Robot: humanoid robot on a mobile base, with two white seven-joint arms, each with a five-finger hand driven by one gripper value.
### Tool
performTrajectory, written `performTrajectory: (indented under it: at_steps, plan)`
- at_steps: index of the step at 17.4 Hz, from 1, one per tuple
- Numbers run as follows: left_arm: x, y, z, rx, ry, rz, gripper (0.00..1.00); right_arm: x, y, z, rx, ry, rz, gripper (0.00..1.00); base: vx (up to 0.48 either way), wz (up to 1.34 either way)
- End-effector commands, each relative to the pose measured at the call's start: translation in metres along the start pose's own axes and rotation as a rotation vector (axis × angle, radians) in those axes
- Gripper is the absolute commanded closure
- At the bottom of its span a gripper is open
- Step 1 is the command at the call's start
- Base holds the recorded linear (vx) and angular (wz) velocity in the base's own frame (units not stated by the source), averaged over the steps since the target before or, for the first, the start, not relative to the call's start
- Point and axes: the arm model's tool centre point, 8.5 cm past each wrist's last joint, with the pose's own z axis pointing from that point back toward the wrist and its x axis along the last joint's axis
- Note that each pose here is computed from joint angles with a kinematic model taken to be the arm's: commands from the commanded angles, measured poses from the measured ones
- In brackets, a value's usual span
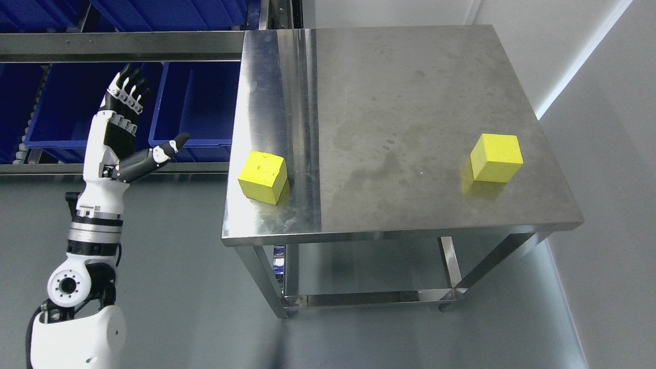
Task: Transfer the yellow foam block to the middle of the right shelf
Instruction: 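Lower the left hand toward the yellow foam cube nearer the robot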
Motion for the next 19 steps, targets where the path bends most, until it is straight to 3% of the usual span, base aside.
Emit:
performTrajectory:
  at_steps: [1,10,13,19]
  plan:
    - [0.021,0.042,0.014,-0.112,-0.028,-0.162,0.0,0.009,-0.011,-0.001,-0.017,-0.022,0.002,0.0,0.0,0.0]
    - [0.01,0.013,0.043,-0.389,0.04,-0.168,0.01,0.009,-0.011,-0.001,-0.017,-0.022,0.001,0.0,0.0,0.0]
    - [-0.017,-0.022,0.033,-0.468,0.15,-0.054,0.03,0.009,-0.011,-0.001,-0.017,-0.022,0.002,0.0,0.0,0.0]
    - [-0.032,-0.039,0.003,-0.544,0.21,-0.11,0.03,0.009,-0.011,-0.001,-0.017,-0.022,0.002,0.0,0.0,0.0]
